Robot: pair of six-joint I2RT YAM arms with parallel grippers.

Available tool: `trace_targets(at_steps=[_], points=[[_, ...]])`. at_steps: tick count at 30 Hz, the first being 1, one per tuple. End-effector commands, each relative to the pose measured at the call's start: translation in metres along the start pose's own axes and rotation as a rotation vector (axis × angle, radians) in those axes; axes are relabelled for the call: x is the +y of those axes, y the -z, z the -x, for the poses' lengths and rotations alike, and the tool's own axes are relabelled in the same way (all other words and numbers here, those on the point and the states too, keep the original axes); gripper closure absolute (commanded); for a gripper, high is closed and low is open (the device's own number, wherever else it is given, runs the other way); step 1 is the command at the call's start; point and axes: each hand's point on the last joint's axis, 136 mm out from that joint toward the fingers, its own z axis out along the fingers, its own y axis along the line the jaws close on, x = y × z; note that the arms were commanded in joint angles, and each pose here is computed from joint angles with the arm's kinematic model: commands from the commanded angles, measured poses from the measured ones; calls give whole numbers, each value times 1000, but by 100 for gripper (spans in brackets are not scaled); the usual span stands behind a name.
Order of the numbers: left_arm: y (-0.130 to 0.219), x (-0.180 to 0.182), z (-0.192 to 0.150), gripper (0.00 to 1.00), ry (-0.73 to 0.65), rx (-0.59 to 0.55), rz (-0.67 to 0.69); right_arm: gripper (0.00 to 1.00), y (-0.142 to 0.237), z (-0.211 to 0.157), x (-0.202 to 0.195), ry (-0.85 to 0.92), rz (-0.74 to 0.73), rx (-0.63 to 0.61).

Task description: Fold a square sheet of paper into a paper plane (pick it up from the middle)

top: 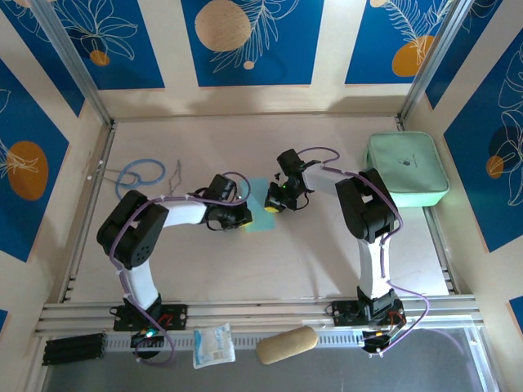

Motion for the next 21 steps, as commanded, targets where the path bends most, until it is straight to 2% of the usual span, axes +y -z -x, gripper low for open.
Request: trace_targets(at_steps=[1, 3, 6, 8, 11, 13, 18, 21], points=[[1, 57, -51, 97, 51, 147, 165, 94, -22, -26, -104, -168, -343, 66], [8, 63, -59, 97, 38, 165, 189, 94, -20, -26, -105, -170, -342, 62], [20, 52, -57, 97, -5, 154, 170, 93, -18, -24, -104, -165, -331, 54], [30, 32, -43, 97, -45, 111, 130, 93, -16, -21, -99, -151, -309, 53], [47, -12, -8, 96, -113, -15, 41, 92, -10, -14, -81, -111, -252, 40], [54, -28, 14, 96, -127, -89, 32, 90, -1, -7, -61, -76, -187, 16], [36, -28, 43, 96, -64, -125, 36, 80, 34, 5, -2, 12, 14, -60], [23, -37, 56, 94, -39, -128, -14, 70, 54, 5, 13, 25, 74, -96]])
